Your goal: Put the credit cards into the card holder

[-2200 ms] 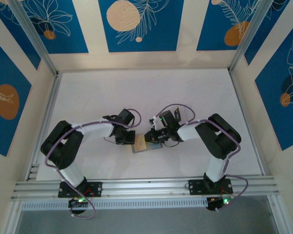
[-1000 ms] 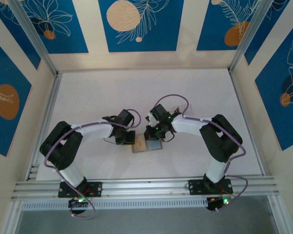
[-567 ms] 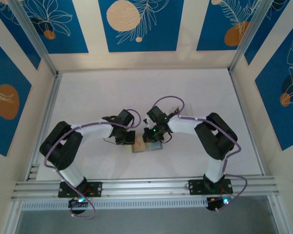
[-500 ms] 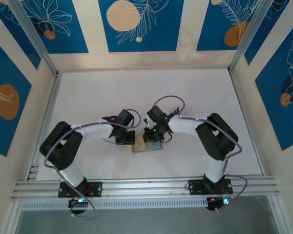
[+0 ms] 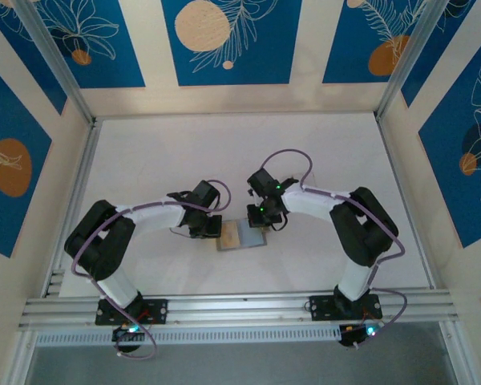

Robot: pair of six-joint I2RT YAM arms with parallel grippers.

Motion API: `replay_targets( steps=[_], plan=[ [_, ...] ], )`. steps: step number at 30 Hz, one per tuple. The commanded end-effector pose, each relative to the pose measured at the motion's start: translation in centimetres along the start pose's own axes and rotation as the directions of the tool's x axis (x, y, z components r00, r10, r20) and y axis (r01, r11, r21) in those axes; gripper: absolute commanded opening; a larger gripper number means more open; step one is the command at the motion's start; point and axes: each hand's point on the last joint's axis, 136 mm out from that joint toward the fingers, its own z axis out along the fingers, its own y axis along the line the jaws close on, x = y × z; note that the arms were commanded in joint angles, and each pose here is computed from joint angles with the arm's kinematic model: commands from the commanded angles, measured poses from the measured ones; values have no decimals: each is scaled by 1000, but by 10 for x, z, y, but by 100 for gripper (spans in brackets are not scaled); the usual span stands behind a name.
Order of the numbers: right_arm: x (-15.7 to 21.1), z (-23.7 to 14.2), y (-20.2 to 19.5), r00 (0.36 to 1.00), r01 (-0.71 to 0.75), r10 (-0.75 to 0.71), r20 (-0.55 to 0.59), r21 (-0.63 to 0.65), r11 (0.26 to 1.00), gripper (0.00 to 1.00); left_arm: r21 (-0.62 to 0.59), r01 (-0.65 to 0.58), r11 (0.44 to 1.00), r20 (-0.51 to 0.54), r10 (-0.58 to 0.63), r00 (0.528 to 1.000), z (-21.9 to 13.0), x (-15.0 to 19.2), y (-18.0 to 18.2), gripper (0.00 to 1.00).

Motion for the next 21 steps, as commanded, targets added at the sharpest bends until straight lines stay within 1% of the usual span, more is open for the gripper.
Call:
replay_targets(
  steps=[1, 5, 9, 11, 15, 18, 21],
  plan=[
    [2, 7, -1, 999, 29, -28, -28, 42, 999, 0, -45, -2, 999, -57, 0, 998, 32, 20, 14, 8],
    [11, 15, 11, 997, 49, -49, -68, 3, 999, 0, -46, -6, 999, -58, 3, 998, 33, 19, 13, 8],
    [17, 16, 31, 994, 45, -55, -98, -99, 994, 0, -41, -4, 999, -63, 2, 998, 36, 20, 13, 8],
    [16, 12, 41, 994, 37, -52, -92, -158, 987, 0, -39, -6, 999, -62, 4, 998, 36, 19, 11, 8],
    [8, -2, 62, 997, 4, -28, -70, -310, 951, 0, -38, -11, 999, -62, 9, 998, 35, 18, 10, 8],
    [3, -11, 77, 998, 1, -26, -58, -390, 921, 0, -34, -11, 999, -60, 9, 998, 35, 18, 9, 8],
    [1, -7, 88, 996, -17, -21, -82, -444, 896, 1, -29, -12, 1000, -56, 11, 998, 33, 17, 7, 8]
  ],
)
